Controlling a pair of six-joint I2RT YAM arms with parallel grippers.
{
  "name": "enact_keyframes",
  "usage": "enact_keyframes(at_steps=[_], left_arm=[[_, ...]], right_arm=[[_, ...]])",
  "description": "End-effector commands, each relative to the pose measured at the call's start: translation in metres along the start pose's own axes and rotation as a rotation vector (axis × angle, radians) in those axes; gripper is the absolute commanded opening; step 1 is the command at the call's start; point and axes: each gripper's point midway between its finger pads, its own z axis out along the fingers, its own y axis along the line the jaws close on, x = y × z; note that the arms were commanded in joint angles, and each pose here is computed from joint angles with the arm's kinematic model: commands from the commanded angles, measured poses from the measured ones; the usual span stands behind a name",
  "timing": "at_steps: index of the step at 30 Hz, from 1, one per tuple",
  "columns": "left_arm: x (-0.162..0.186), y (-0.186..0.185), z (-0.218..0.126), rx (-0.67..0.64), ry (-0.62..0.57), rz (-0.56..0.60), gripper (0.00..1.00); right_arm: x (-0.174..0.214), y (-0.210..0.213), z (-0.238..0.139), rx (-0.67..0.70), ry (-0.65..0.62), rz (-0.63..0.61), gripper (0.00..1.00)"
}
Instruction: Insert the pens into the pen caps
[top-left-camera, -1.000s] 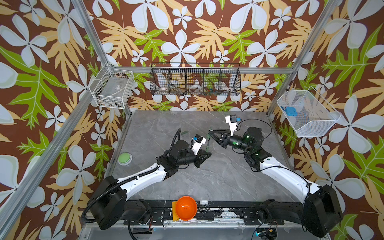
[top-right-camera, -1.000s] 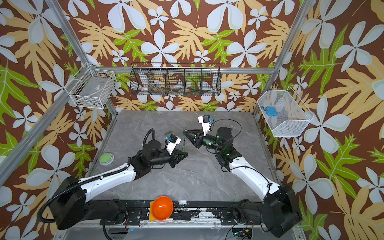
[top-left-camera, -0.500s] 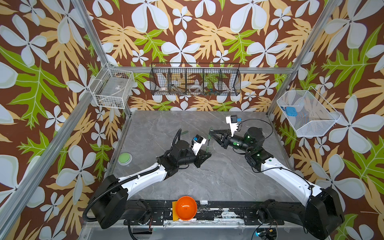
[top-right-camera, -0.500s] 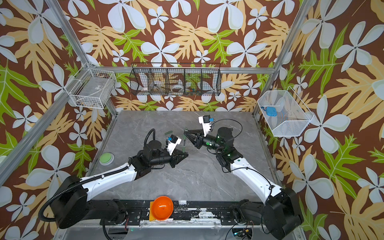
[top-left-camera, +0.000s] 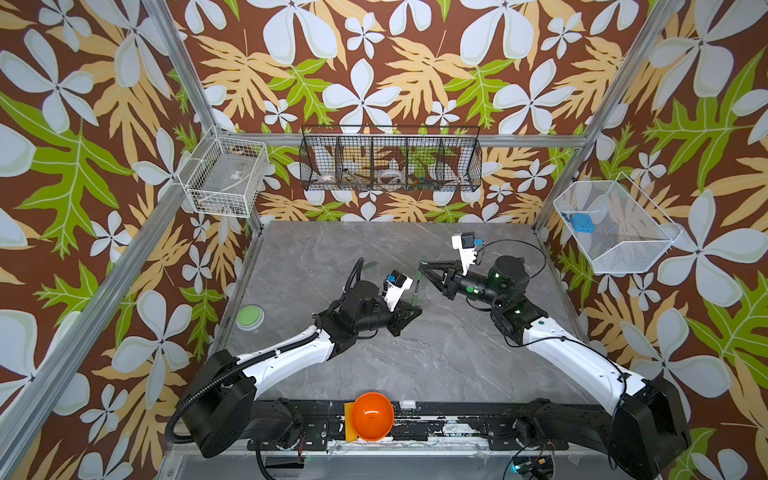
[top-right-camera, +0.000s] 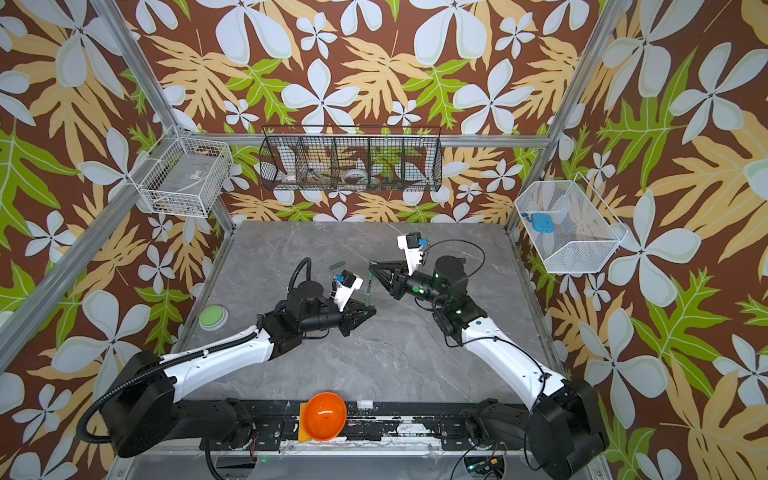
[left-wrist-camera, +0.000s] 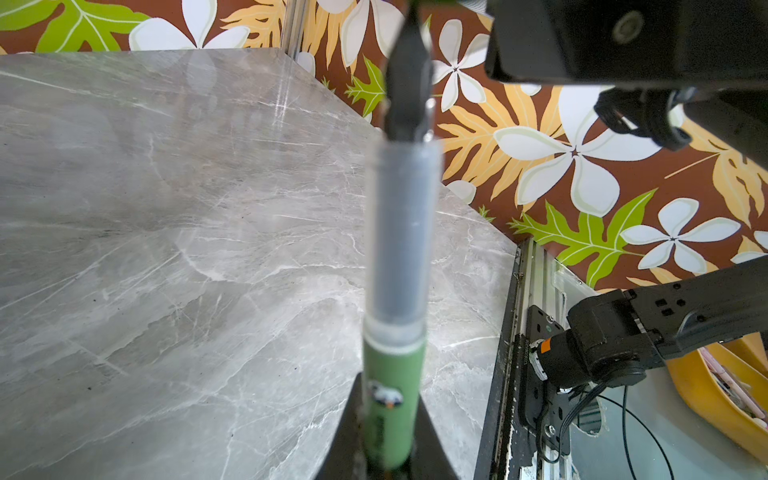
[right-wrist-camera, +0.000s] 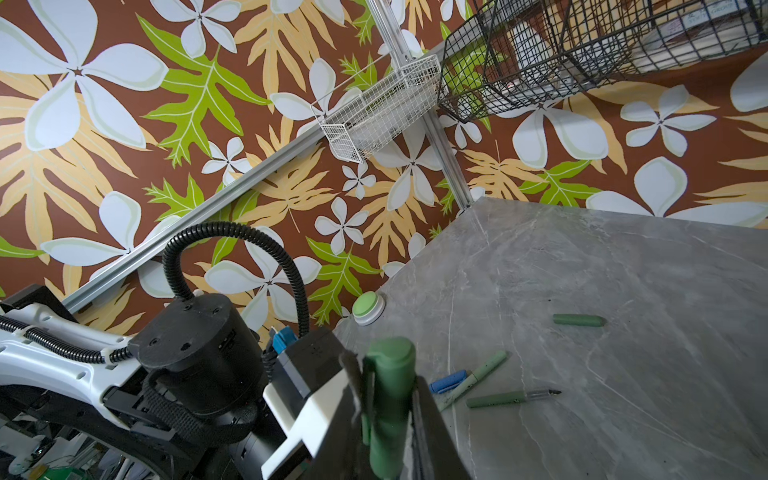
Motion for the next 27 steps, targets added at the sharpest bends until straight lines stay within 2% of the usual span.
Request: enact_keyframes(at_steps=[1, 27], left_arm=[[-0.0084, -0.0035, 0.0005, 0.015, -0.032, 0.019, 0.0], [-0.0111, -0.0032, 0.002, 0.014, -0.038, 0.018, 0.0]], right_arm=[[-0.0054, -0.0017, -0.0016, 0.03, -0.008, -0.033, 0.19], [0.0006, 0.0062, -0.0018, -0.026, 0.009, -0.007, 0.19]])
